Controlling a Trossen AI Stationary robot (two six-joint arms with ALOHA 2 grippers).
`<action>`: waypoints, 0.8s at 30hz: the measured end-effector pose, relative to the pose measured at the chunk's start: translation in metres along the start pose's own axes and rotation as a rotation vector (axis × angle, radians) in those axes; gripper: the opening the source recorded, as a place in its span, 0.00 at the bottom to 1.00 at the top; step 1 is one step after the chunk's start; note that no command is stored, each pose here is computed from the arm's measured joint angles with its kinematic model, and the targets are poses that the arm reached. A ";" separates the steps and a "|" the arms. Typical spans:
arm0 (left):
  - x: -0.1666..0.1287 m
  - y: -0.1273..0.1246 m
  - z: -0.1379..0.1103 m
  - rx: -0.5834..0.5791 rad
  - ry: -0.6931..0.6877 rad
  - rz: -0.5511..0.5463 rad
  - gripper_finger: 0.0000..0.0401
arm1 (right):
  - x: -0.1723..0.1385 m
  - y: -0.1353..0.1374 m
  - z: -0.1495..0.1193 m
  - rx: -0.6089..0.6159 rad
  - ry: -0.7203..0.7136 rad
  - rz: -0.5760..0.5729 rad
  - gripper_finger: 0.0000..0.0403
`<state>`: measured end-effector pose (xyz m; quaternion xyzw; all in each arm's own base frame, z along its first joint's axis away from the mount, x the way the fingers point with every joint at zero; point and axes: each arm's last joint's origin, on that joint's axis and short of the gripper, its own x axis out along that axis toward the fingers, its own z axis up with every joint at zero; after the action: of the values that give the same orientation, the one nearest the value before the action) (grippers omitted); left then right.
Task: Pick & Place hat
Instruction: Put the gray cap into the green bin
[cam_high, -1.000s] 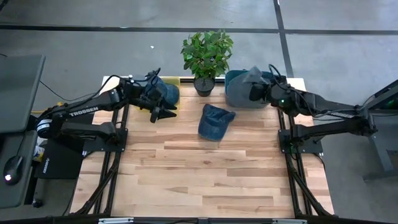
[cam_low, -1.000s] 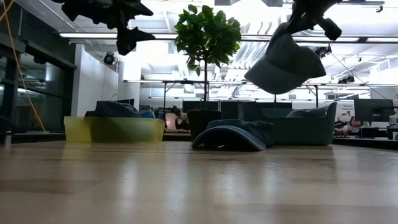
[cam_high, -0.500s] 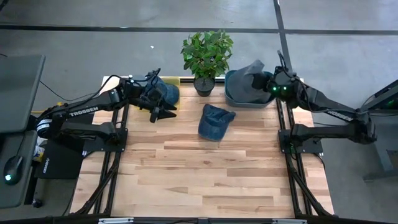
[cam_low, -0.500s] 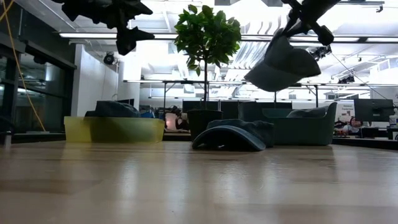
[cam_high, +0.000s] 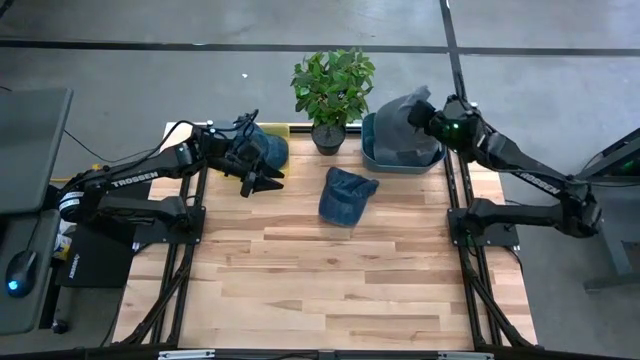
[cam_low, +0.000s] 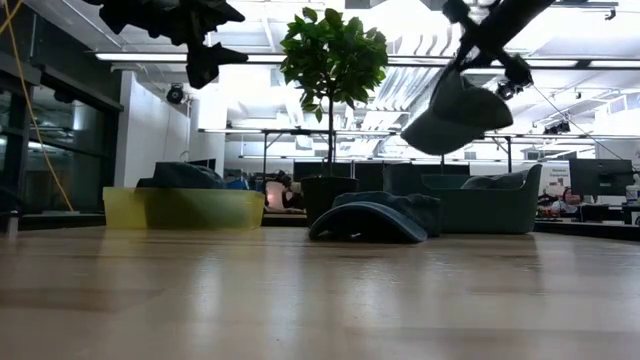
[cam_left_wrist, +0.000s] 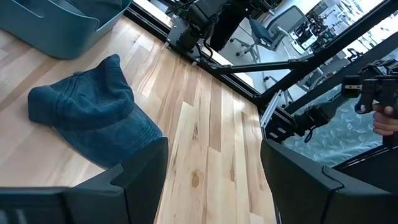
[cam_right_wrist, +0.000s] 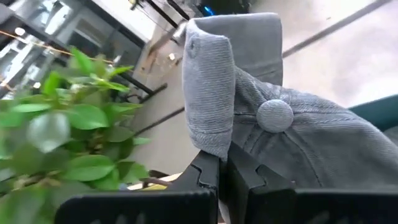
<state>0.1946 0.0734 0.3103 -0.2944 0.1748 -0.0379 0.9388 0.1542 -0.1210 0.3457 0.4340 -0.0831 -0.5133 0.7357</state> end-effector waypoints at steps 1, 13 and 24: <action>0.000 0.000 0.000 0.000 0.000 -0.001 0.63 | 0.004 -0.001 -0.001 -0.001 0.009 -0.011 0.00; 0.000 0.000 -0.001 -0.014 0.011 -0.004 0.63 | 0.049 -0.011 -0.017 -0.022 0.083 -0.147 0.00; 0.000 0.000 -0.001 -0.015 0.012 -0.005 0.63 | 0.071 -0.018 -0.032 -0.065 0.134 -0.231 0.00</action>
<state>0.1943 0.0730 0.3095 -0.3018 0.1798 -0.0405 0.9354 0.1928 -0.1639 0.2896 0.4501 0.0334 -0.5669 0.6891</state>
